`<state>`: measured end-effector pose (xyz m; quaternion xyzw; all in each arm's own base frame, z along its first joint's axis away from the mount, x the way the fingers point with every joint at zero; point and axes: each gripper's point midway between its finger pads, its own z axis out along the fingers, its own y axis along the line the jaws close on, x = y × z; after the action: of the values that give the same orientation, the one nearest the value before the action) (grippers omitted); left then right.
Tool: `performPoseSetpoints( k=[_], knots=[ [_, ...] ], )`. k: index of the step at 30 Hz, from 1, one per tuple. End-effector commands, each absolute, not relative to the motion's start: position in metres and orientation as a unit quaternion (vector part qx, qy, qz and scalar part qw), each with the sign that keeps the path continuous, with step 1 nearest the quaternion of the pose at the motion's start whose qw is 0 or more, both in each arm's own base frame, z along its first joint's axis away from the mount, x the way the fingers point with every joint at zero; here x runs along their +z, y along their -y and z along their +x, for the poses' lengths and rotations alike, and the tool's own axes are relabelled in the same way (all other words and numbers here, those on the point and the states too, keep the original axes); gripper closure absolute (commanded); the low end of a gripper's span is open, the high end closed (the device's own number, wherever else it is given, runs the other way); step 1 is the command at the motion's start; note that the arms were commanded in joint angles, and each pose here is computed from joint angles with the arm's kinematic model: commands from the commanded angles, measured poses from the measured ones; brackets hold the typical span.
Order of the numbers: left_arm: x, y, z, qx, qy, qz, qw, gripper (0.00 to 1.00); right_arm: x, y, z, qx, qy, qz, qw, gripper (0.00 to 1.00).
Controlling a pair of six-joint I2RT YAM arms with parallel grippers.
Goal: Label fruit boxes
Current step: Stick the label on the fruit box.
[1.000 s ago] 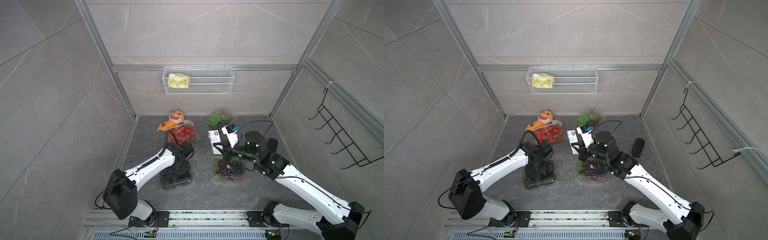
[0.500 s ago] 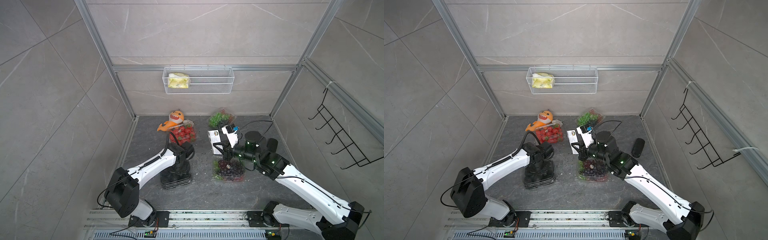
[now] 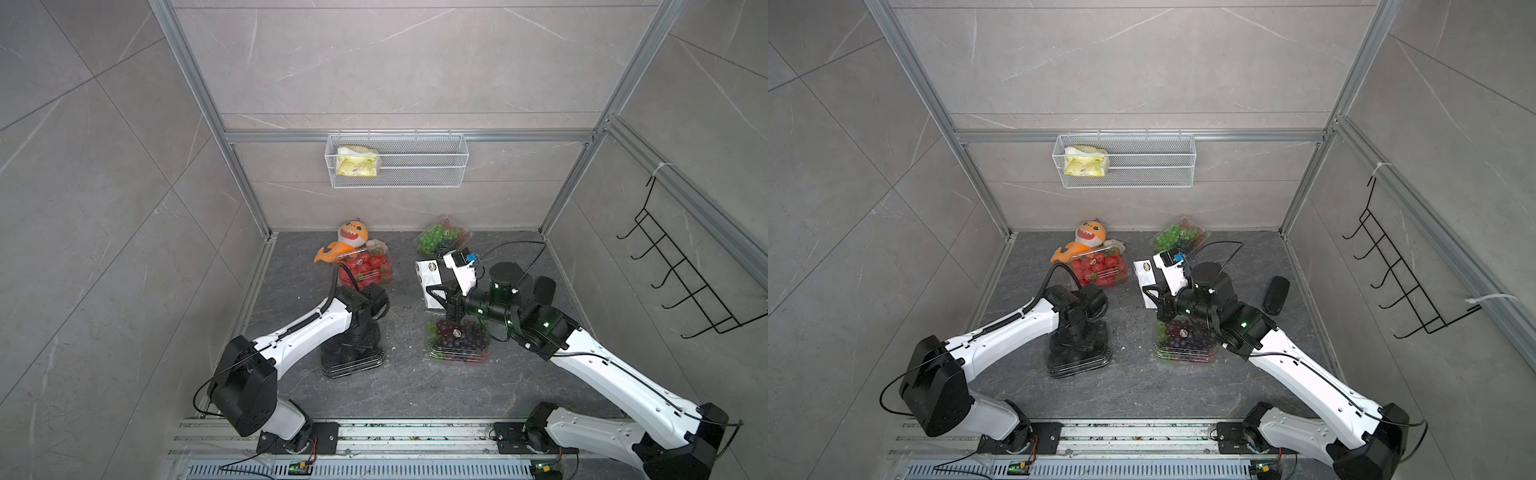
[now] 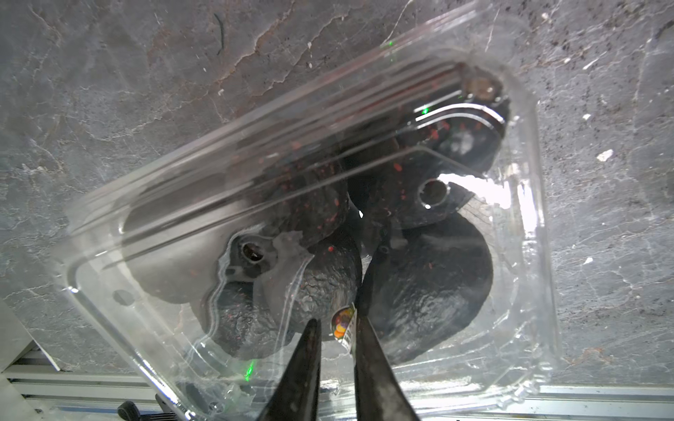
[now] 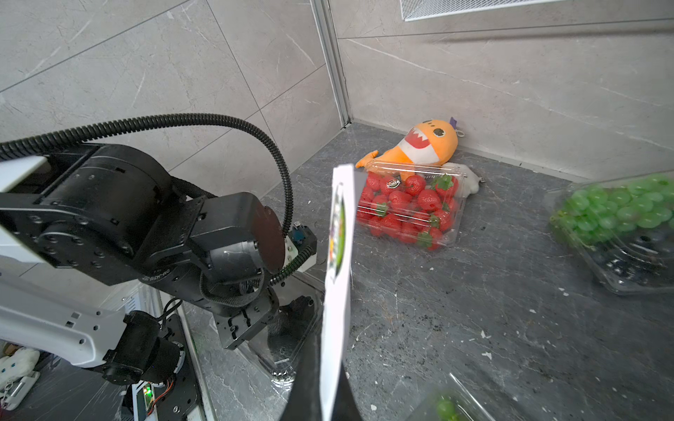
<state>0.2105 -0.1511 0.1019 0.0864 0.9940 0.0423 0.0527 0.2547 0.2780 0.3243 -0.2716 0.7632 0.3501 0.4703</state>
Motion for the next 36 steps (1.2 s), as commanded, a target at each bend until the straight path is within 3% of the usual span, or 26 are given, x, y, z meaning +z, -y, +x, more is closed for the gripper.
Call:
performPoseSetpoints(
  k=[1,7,15,32,36],
  knots=[
    [0.118,0.134,0.208,0.078,-0.991,0.092,0.062,0.79,0.328,-0.280,0.252,0.355,-0.755,-0.276,0.476,1.00],
    [0.126,0.120,0.210,0.116,-0.986,0.092,0.073,0.82,0.328,-0.280,0.252,0.356,-0.755,-0.276,0.475,1.00],
    [0.120,0.146,0.210,0.045,-0.992,0.096,0.070,0.83,0.326,-0.281,0.252,0.355,-0.757,-0.277,0.474,1.00],
    [0.130,0.111,0.212,0.141,-0.982,0.097,0.076,0.86,0.325,-0.281,0.253,0.355,-0.757,-0.277,0.473,1.00],
    [0.125,0.119,0.212,0.119,-0.985,0.099,0.071,0.85,0.325,-0.282,0.253,0.356,-0.757,-0.278,0.472,1.00]
  ],
)
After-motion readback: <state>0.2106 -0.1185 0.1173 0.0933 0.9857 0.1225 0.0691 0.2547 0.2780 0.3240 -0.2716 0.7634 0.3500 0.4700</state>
